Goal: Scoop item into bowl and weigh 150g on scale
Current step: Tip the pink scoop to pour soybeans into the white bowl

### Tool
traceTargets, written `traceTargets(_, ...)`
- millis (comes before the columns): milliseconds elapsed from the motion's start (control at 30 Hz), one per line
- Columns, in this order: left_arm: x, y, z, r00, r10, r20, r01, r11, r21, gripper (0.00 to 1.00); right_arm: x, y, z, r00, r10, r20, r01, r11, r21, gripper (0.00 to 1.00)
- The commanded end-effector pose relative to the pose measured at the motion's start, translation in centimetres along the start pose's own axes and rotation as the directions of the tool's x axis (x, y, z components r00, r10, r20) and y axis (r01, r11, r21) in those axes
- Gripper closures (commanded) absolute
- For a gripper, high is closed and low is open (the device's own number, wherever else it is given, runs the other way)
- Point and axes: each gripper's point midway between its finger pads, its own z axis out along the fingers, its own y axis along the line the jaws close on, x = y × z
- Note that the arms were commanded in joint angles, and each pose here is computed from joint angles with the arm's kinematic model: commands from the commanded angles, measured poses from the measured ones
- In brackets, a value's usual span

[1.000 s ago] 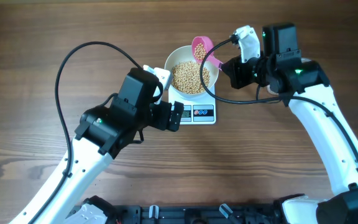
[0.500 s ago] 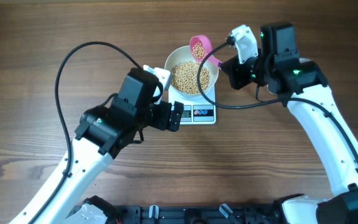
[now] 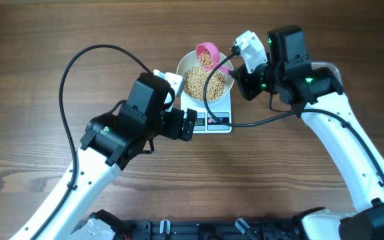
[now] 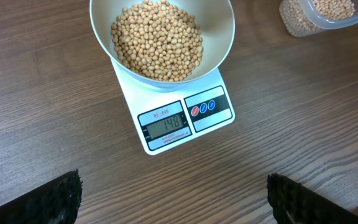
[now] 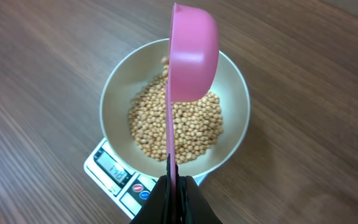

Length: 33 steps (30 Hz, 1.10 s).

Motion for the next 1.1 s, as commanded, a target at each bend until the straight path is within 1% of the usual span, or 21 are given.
traceTargets(0,0.00,0.13,-0.11,1.000,-0.007,0.007,0.007,1.000,-0.010,0.00,-0.66,-0.43,-0.43,0.999,-0.033,0.014,0.032,0.999,0.032,0.96)
traceTargets(167,0.00,0.13,-0.11,1.000,-0.007,0.007,0.007,1.000,-0.010,0.00,-0.56,0.12,-0.42,0.999,-0.031,0.013,0.031,1.000,0.001,0.96)
traceTargets(233,0.00,0.13,-0.11,1.000,-0.007,0.007,0.007,1.000,-0.010,0.00,-0.02,-0.67,-0.43,0.999,-0.038,-0.014,0.038,0.998,0.048,0.96)
traceTargets(300,0.00,0.13,-0.11,1.000,-0.007,0.007,0.007,1.000,-0.010,0.00,-0.06,-0.45,-0.42,1.000,-0.013,-0.010,0.013,0.999,0.035,0.95)
traceTargets(533,0.00,0.13,-0.11,1.000,-0.007,0.007,0.007,1.000,-0.010,0.00,-0.10,0.20,-0.41,1.000,-0.012,-0.005,0.012,1.000,-0.002,0.96)
traceTargets(600,0.00,0.13,-0.11,1.000,-0.007,0.007,0.007,1.000,-0.010,0.00,-0.08,-0.06,-0.41,1.000,-0.012,-0.007,0.012,1.000,0.013,0.96)
traceTargets(767,0.00,0.13,-0.11,1.000,-0.007,0.007,0.007,1.000,-0.010,0.00,-0.23,-0.15,-0.42,0.999,0.053,0.000,-0.053,0.998,0.016,0.96)
traceTargets(1067,0.00,0.13,-0.11,1.000,-0.007,0.007,0.007,1.000,-0.010,0.00,-0.22,-0.07,-0.42,0.998,0.057,0.000,-0.057,0.998,0.012,0.96)
